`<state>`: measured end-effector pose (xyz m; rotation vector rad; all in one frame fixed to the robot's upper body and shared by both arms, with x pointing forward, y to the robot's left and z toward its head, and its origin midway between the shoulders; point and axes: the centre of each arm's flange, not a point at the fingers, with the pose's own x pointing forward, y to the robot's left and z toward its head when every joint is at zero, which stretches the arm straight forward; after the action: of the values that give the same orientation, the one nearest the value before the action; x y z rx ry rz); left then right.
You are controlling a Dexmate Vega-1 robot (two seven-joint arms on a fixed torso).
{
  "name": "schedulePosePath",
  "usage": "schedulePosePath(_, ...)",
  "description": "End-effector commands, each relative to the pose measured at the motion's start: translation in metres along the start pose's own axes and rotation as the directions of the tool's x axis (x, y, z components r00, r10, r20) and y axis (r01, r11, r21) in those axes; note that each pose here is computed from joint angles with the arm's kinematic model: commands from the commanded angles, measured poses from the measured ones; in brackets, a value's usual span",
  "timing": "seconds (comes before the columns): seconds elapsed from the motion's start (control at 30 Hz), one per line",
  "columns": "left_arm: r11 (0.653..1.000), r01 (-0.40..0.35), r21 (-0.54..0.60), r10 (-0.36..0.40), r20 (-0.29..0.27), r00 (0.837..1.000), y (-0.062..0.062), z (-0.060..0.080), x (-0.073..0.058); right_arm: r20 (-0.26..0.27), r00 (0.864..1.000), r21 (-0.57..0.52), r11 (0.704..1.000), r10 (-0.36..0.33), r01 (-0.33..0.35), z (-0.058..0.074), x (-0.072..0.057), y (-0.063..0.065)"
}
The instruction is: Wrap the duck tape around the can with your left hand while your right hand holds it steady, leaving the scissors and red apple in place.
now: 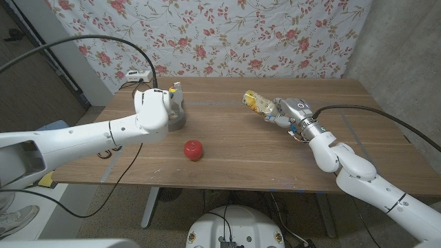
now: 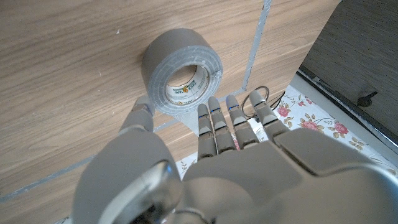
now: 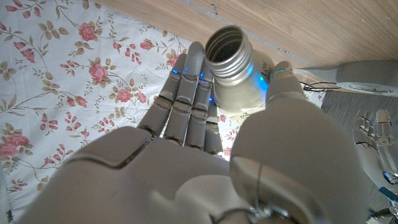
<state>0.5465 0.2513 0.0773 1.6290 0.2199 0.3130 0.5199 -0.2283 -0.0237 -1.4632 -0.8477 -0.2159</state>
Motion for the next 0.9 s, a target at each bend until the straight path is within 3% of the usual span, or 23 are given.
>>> schedulePosePath(0.03,0.987,0.088,0.133,-0.076,-0.097,0.992,-0.009,0.01,0.013,0.019,1.0,0.02,1.0,-0.003,0.002,0.0,0.0,-0.001)
schedulePosePath(0.37,0.974,0.104,0.202,-0.072,-0.158,0.985,-0.013,0.017,0.017,0.025,1.0,0.024,1.0,-0.002,0.002,0.0,-0.001,-0.002)
schedulePosePath(0.67,0.967,0.157,0.199,-0.126,-0.162,0.979,-0.021,0.019,0.025,0.031,0.999,0.029,1.0,-0.009,0.008,-0.001,-0.002,-0.004)
schedulePosePath(0.9,0.959,0.166,0.23,-0.126,-0.181,0.975,-0.026,0.024,0.03,0.032,0.999,0.033,0.999,0.0,-0.001,-0.002,-0.002,-0.003)
